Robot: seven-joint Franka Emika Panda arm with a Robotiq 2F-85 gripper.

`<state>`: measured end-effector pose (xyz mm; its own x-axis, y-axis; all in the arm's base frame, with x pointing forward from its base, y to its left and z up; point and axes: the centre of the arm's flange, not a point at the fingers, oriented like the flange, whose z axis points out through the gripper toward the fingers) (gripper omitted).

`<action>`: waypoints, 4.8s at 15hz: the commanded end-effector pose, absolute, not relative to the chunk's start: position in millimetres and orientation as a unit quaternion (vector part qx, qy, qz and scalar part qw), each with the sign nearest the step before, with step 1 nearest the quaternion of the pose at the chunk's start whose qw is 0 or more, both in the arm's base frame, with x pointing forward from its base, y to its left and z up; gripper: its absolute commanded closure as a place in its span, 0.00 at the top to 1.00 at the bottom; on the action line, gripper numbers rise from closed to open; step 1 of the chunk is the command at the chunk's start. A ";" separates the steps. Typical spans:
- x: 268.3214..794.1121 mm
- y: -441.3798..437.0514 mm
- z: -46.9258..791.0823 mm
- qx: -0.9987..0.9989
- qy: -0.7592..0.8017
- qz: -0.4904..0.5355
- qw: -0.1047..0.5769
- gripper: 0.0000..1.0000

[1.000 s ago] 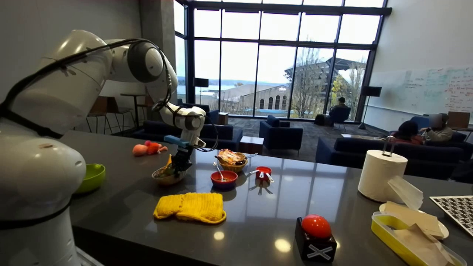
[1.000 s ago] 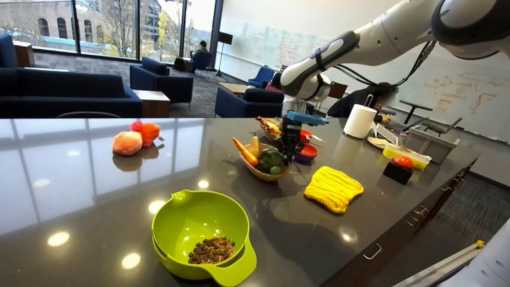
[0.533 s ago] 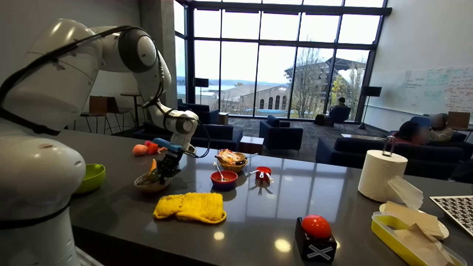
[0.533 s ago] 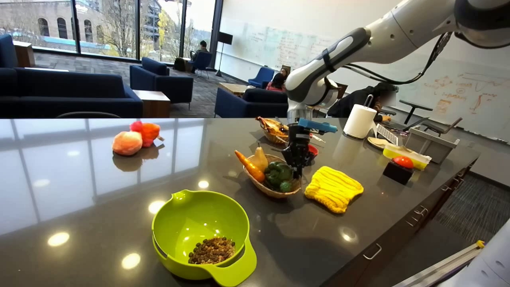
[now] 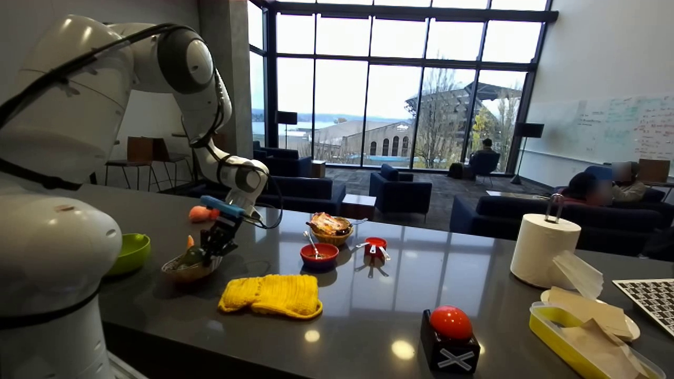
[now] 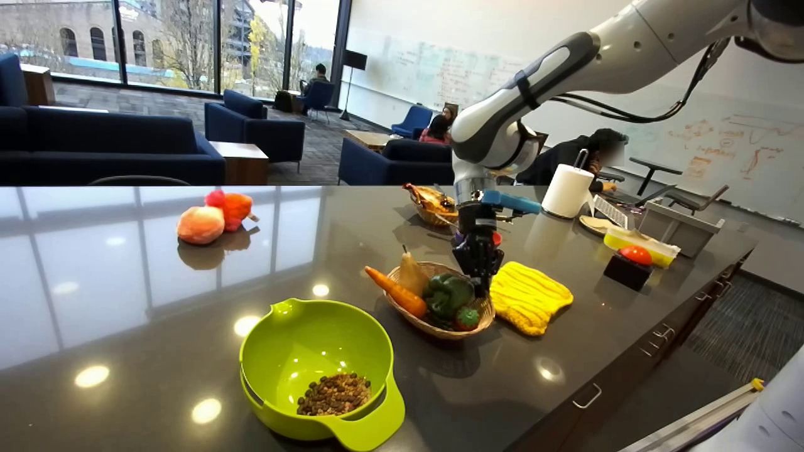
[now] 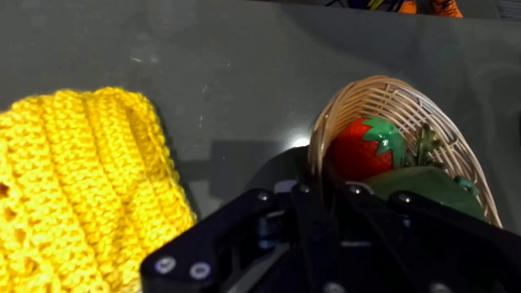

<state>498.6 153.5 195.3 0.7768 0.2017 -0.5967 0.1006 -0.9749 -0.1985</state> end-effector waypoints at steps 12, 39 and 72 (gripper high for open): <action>517.9 190.3 196.7 -0.930 -0.044 0.316 0.185 0.02; 547.8 68.4 263.9 -0.960 -0.201 0.184 0.059 1.00; 631.3 -15.1 228.3 -0.929 -0.368 0.037 0.026 1.00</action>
<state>618.1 -8.7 232.7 0.7512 0.6572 -0.0607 0.6527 -0.7534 -0.0801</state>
